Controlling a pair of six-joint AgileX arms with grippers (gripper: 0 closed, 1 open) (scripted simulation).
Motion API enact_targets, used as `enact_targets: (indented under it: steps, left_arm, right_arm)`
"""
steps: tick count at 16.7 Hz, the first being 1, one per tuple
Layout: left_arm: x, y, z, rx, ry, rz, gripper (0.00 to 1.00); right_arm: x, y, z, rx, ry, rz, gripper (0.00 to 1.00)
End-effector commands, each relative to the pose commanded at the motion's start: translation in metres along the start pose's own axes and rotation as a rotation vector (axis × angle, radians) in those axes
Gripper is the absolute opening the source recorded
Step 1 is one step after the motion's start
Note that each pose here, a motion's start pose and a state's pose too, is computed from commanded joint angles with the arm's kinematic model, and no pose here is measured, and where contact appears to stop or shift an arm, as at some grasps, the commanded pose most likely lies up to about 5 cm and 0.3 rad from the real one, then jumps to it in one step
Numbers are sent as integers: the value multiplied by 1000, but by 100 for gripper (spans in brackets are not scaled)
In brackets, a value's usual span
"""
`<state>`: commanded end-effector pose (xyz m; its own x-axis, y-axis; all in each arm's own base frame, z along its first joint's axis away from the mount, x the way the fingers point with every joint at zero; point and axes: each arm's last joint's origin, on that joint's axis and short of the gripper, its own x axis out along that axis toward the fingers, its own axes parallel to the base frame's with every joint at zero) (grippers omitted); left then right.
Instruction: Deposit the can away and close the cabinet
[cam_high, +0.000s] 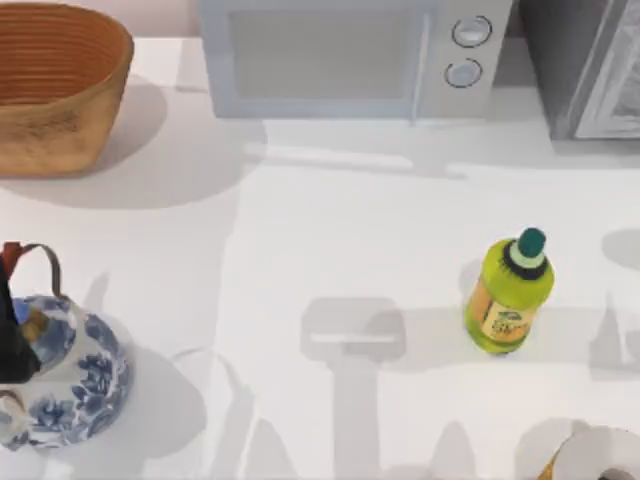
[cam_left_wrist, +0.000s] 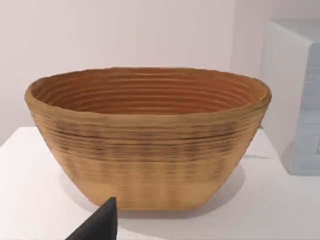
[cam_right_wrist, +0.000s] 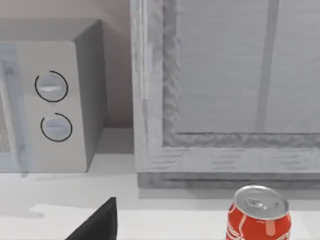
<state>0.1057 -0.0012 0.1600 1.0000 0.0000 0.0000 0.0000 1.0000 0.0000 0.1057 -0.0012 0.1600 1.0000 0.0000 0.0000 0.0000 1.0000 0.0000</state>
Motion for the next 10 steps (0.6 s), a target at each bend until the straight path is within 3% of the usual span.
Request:
enact_targets:
  steps: [4,10]
  left_arm:
    - [0,0,0,0,0,0,100]
    - [0,0,0,0,0,0,100]
  right_arm:
    - [2,1,2,6,-3,12,100]
    - [24,9,15,49,0,91,100]
